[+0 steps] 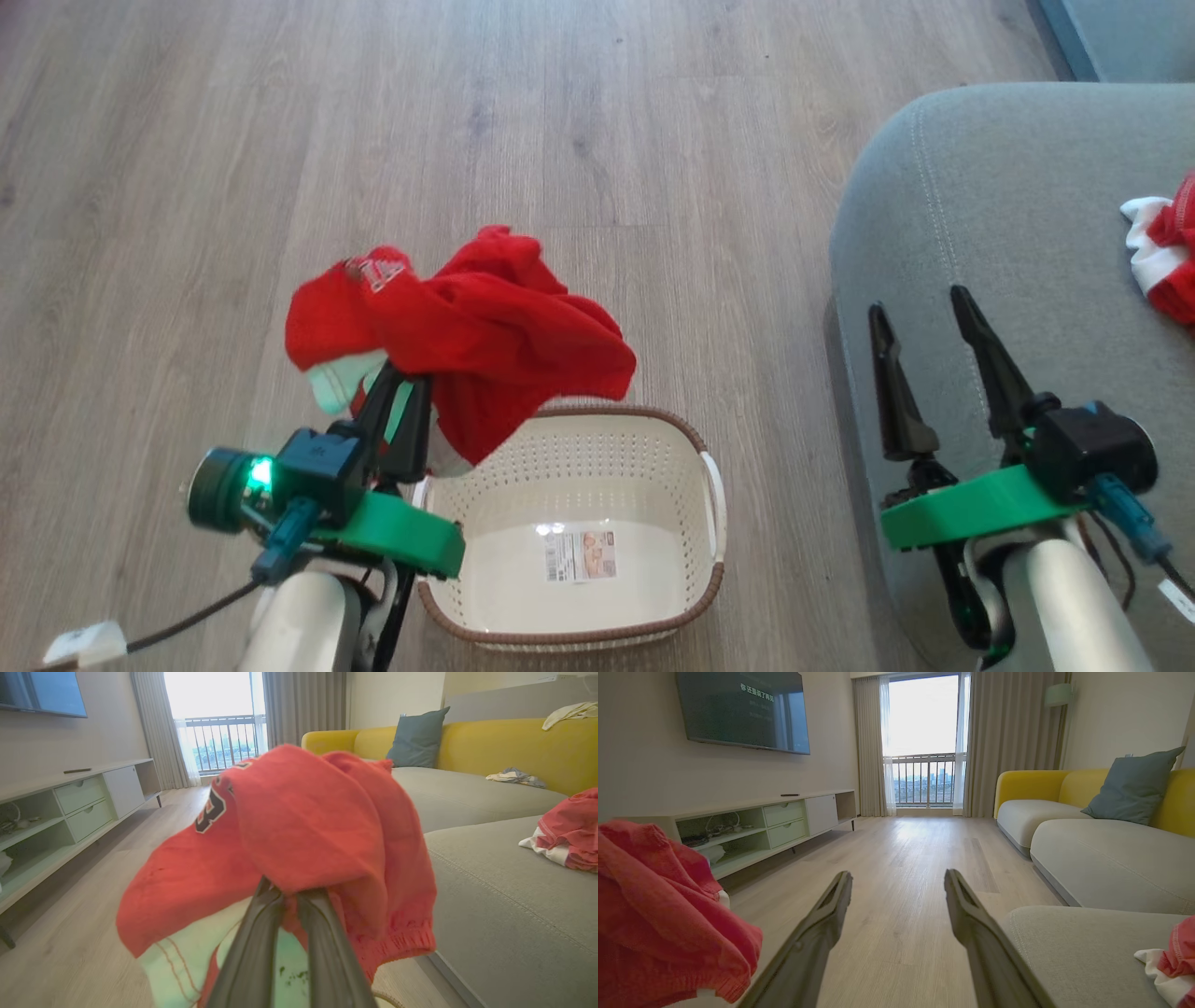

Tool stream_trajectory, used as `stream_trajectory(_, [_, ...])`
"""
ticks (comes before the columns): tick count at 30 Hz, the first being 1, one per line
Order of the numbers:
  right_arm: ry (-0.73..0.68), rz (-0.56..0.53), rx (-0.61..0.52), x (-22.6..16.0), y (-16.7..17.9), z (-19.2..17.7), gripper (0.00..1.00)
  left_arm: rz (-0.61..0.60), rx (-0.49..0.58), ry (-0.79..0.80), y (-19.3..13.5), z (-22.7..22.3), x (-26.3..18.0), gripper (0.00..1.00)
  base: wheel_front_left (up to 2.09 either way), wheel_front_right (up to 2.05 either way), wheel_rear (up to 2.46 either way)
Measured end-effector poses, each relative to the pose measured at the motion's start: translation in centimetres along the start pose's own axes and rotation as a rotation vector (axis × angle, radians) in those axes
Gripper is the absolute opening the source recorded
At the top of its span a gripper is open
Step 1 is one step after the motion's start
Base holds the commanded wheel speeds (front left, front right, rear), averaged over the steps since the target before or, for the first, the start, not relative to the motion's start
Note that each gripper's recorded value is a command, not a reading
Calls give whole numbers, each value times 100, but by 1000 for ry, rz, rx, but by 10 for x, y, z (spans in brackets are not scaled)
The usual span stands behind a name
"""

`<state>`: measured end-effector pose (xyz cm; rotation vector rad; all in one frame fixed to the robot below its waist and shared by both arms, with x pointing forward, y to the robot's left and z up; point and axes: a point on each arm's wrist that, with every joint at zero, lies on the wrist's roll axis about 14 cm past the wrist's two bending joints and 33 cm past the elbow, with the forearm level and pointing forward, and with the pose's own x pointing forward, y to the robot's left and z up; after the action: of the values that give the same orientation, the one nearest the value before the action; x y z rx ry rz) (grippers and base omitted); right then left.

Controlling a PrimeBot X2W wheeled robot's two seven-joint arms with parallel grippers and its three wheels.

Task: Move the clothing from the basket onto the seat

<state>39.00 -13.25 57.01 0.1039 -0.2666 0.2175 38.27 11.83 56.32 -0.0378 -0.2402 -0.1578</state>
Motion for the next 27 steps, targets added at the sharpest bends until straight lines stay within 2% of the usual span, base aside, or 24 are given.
stream_trajectory(11, [-27, 85, 17, -1, 19, 10, 100, -136, 36, -124, -23, 37, 22, 0, 0, 0, 0])
stream_trajectory(27, [-12, 393, -58, -10, 77, 12, 100, -412, 84, -145, -85, 39, 17, 0, 0, 0, 0])
